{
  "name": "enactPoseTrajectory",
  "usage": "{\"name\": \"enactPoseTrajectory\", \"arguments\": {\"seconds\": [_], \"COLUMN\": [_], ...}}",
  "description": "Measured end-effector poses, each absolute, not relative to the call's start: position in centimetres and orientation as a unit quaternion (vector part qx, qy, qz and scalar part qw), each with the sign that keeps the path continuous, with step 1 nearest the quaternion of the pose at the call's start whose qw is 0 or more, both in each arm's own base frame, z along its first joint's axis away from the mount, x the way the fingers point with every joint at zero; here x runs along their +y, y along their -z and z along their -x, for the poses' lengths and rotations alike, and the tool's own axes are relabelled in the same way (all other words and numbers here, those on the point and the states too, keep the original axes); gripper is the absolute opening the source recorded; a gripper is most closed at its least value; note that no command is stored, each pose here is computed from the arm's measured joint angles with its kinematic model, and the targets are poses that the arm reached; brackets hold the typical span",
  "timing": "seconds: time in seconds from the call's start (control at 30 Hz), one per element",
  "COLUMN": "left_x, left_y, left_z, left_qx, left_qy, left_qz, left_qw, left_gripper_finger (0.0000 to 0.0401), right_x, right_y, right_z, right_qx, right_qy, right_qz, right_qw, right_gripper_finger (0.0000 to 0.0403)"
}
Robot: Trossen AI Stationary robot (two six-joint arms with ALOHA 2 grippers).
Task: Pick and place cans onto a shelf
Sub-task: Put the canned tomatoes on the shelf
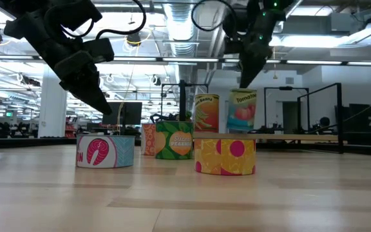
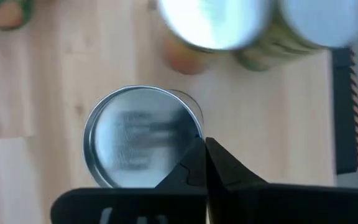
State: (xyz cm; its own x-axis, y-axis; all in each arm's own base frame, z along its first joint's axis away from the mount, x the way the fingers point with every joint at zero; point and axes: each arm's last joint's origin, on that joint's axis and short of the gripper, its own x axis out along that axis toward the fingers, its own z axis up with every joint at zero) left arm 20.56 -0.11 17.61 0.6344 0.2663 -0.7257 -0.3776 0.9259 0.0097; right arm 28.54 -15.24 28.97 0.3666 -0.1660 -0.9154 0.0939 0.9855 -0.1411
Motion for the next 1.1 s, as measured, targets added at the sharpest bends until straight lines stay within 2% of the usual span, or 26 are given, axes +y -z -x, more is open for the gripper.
{"name": "enactPoseTrajectory", "arguments": {"seconds": [0.3,0.73,1.1], "left_x": [-0.1,-0.1,-0.1], "left_y": [-17.6,-17.6,-17.6], "left_z": [-20.6,-20.6,-20.6], "left_qx": [0.388,0.388,0.388], "left_qy": [-0.179,-0.179,-0.179], "left_qz": [0.071,0.071,0.071], "left_qw": [0.901,0.901,0.901], "left_gripper_finger": [0.0065,0.0065,0.0065], "right_x": [-18.7,-19.3,-19.2], "right_y": [-29.0,-26.6,-26.8], "right_z": [-27.3,-28.8,-28.7], "right_qx": [0.521,0.544,0.544], "right_qy": [0.094,0.085,0.091], "right_qz": [-0.001,-0.004,0.0], "right_qw": [0.848,0.835,0.834], "right_gripper_finger": [0.0005,0.0035,0.003]}}
